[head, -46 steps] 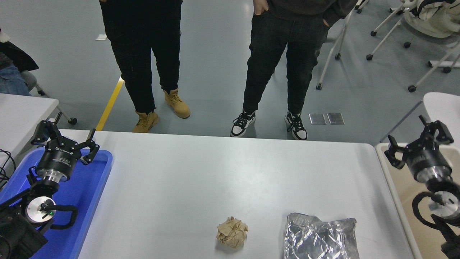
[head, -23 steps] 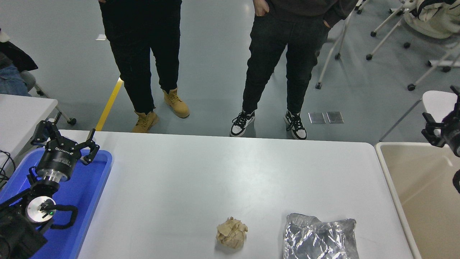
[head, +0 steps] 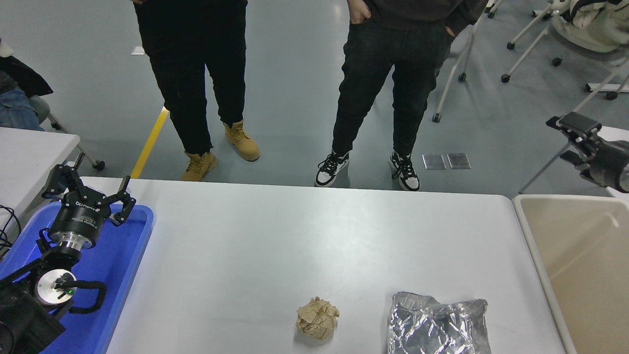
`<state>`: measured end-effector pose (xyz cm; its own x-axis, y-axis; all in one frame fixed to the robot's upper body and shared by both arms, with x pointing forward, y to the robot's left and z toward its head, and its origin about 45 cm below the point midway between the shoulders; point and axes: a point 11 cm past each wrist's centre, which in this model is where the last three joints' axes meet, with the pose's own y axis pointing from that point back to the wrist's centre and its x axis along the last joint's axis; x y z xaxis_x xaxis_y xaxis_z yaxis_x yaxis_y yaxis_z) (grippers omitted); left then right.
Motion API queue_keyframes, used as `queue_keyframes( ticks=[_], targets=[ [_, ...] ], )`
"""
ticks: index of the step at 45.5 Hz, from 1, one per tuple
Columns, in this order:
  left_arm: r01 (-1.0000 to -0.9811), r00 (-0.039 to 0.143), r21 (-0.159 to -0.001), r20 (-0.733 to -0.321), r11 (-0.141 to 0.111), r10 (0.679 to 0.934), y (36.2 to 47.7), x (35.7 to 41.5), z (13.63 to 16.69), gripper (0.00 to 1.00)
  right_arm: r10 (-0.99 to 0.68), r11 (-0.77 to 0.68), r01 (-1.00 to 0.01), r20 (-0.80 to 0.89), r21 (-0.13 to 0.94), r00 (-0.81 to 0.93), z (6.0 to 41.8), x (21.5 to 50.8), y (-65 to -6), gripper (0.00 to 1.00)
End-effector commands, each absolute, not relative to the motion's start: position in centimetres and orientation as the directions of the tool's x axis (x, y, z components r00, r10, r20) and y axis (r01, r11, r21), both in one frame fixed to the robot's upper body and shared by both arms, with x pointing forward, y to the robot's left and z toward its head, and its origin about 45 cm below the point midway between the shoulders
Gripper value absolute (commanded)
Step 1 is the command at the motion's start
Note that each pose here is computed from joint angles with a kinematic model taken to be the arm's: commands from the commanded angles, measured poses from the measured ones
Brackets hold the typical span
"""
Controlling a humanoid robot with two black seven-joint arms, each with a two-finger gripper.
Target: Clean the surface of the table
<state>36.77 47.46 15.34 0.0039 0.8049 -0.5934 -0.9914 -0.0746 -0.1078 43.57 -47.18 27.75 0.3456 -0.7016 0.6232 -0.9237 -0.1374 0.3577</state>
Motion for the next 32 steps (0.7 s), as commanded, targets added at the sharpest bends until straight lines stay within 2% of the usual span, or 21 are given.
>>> queue_keyframes(
  ticks=[1,9,17,24,32],
  targets=[
    [-0.9914,0.004,-0.108,-0.593,-0.075,0.805,47.5,36.77,15.34,1.0,-0.525,-0.252,-0.844,0.666,0.473,0.53,28.3,44.2,-44.0,0.99],
    [-0.9914,0.004,-0.108,-0.593,-0.075,0.805,47.5,36.77,15.34,1.0,-0.25,-0.35,-0.727,0.689,0.591,0.681,27.1,45.8,-37.3,0.99],
    [-0.9914,0.004,-0.108,-0.593,-0.075,0.805,47.5,36.77,15.34,1.0,0.015,-0.411,-0.604,0.668,0.683,0.744,25.0,46.6,-29.4,0.99],
    [-0.9914,0.004,-0.108,-0.593,-0.075,0.805,47.5,36.77,15.34,1.0,0.252,-0.403,-0.472,0.59,0.784,0.767,21.7,45.5,-23.6,0.99],
    [-0.9914,0.004,-0.108,-0.593,-0.075,0.805,47.5,36.77,15.34,1.0,0.513,-0.332,-0.323,0.457,0.886,0.727,17.1,42.7,-18.6,0.99]
  ],
)
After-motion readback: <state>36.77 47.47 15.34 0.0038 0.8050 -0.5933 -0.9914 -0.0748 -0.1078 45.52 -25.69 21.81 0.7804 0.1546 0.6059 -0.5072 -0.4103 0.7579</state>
